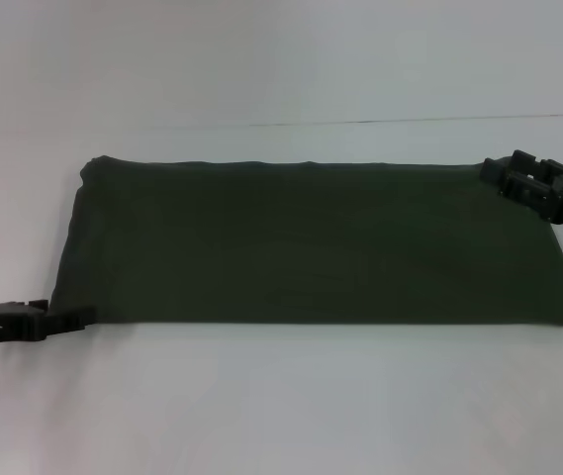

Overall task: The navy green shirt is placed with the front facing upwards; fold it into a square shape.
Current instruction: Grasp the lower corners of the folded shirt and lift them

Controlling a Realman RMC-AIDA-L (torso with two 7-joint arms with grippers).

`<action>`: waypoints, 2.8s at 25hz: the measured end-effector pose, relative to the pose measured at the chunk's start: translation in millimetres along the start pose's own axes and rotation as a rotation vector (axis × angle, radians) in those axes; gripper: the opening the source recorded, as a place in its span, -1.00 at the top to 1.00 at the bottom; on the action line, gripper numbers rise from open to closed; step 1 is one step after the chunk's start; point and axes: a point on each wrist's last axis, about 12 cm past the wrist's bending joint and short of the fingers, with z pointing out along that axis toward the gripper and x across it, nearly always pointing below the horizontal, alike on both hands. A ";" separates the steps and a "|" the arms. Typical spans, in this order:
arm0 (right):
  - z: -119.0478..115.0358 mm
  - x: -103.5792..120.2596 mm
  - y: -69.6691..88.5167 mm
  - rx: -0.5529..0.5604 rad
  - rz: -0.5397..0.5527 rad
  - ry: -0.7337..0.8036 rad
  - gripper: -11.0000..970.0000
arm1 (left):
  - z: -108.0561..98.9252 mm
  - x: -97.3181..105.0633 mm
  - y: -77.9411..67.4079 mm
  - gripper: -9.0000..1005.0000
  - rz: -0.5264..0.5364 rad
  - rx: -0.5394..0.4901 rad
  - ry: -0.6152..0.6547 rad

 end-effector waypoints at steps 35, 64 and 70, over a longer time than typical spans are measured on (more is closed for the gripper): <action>-91.7 49.3 -26.8 0.224 0.038 0.188 -0.50 | 5.2 -2.7 -8.4 0.82 -0.008 0.044 0.014; -55.4 56.8 -26.5 0.230 0.008 0.320 0.36 | 5.9 -10.3 -13.7 0.82 0.021 0.074 0.012; -57.6 58.3 -24.4 0.213 0.001 0.322 0.75 | 2.8 -9.6 -11.9 0.82 0.029 0.069 0.014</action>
